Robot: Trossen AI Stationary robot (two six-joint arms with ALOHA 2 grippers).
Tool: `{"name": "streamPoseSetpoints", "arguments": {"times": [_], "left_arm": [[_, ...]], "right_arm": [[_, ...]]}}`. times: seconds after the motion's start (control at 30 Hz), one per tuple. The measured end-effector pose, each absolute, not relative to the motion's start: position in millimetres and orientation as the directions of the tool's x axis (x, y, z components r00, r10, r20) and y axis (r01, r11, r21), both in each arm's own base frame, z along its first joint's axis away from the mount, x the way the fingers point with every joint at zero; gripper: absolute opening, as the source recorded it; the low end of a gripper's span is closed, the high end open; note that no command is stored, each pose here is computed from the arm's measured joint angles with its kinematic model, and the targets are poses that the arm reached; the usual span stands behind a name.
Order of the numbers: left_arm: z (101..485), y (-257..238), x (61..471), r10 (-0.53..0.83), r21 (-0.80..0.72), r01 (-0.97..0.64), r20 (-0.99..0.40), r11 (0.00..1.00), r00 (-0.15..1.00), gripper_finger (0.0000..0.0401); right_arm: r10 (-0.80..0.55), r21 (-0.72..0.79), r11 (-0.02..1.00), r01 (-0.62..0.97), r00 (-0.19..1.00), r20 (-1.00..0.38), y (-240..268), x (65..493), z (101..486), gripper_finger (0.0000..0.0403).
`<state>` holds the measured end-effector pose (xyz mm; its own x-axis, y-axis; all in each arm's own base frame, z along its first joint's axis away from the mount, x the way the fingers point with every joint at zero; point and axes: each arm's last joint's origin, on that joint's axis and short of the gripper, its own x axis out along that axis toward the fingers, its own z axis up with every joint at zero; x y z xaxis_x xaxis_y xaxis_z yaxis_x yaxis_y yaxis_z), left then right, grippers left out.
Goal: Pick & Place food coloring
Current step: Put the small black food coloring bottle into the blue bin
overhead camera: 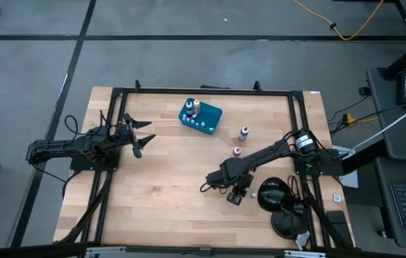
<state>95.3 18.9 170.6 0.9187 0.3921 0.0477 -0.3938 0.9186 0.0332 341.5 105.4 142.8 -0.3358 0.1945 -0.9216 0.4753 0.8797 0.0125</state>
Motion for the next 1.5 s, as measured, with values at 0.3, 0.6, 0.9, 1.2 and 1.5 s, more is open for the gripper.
{"name": "streamPoseSetpoints", "arguments": {"times": [0.3,0.6,0.9,1.2,1.5], "left_arm": [[171,19,95,0.392,0.033,-0.394,0.048,0.919,0.919,0.0267],[171,19,95,0.392,0.033,-0.394,0.048,0.919,0.919,0.0267],[171,19,95,0.392,0.033,-0.394,0.047,0.919,0.919,0.0267],[171,19,95,0.392,0.033,-0.394,0.048,0.919,0.919,0.0267],[171,19,95,0.392,0.033,-0.394,0.048,0.919,0.919,0.0267]], "right_arm": [[0.161,-0.02,0.887,0.461,-0.351,-0.922,105,341,147,0.007],[0.163,0.001,0.885,0.466,-0.307,-0.937,88,364,214,0.0086],[0.11,0.065,0.836,0.546,-0.05,-0.993,33,392,286,0.0074],[-0.023,0.0,0.831,0.556,0.034,-0.999,-49,393,304,0.0075],[-0.095,-0.077,0.862,0.502,0.01,-0.995,-103,407,272,0.0079]]}}
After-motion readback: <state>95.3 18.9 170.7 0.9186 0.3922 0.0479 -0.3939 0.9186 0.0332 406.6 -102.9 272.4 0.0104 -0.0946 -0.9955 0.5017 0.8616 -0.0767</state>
